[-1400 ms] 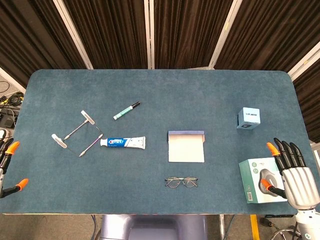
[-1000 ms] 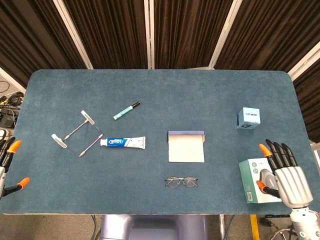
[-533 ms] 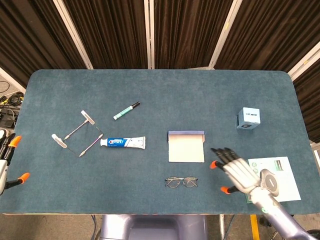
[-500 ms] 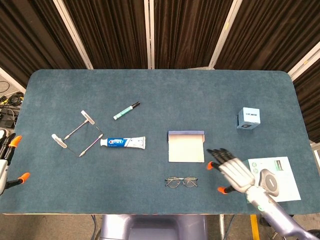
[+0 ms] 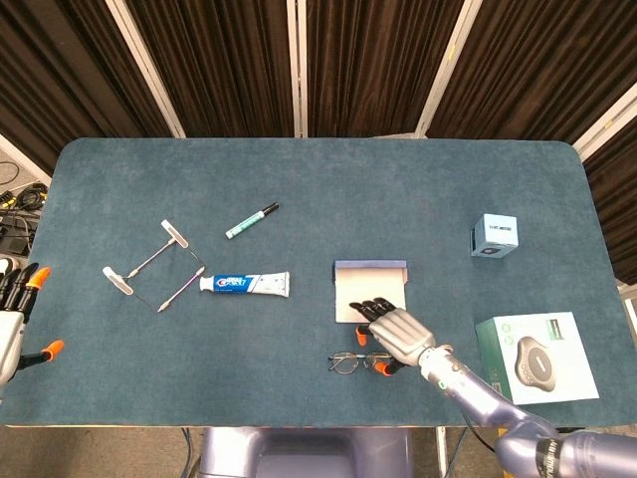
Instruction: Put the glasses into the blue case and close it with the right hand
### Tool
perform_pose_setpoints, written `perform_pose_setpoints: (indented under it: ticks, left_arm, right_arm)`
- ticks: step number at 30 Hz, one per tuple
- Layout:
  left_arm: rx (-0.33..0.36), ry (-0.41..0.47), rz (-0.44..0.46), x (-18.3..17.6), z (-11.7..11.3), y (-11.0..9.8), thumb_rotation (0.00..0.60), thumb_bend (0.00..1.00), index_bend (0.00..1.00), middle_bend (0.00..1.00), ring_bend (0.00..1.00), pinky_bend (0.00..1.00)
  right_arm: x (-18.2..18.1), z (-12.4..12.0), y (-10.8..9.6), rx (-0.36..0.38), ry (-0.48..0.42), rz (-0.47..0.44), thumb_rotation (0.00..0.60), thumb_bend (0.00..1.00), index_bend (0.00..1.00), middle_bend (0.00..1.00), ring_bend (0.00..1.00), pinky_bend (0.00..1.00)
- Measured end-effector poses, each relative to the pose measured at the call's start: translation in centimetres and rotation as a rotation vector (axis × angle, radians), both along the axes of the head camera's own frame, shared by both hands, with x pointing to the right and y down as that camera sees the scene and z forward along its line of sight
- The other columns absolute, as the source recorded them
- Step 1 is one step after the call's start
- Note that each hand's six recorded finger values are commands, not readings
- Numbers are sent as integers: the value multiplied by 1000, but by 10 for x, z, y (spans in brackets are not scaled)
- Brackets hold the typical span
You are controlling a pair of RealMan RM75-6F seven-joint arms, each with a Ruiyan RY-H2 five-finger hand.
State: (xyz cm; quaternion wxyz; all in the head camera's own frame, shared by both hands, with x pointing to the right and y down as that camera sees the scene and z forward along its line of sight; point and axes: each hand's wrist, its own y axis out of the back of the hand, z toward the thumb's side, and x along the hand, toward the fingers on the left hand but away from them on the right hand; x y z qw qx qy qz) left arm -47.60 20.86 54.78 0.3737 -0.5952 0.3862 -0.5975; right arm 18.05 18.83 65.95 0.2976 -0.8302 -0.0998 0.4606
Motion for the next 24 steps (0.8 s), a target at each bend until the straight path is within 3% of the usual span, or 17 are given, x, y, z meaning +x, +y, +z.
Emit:
perform_pose_setpoints:
  ticks: [8, 24]
  left_arm:
    - [-7, -5, 3, 1, 2, 0, 600, 0, 0, 0, 0, 0]
    - [-15, -13, 1, 0, 5, 0, 600, 0, 0, 0, 0, 0]
  right_arm:
    - [-20, 17, 4, 3, 39, -28, 600, 227, 455, 0, 0, 0]
    - [-26, 32, 14, -20, 104, -17, 600, 235, 482, 0, 0, 0]
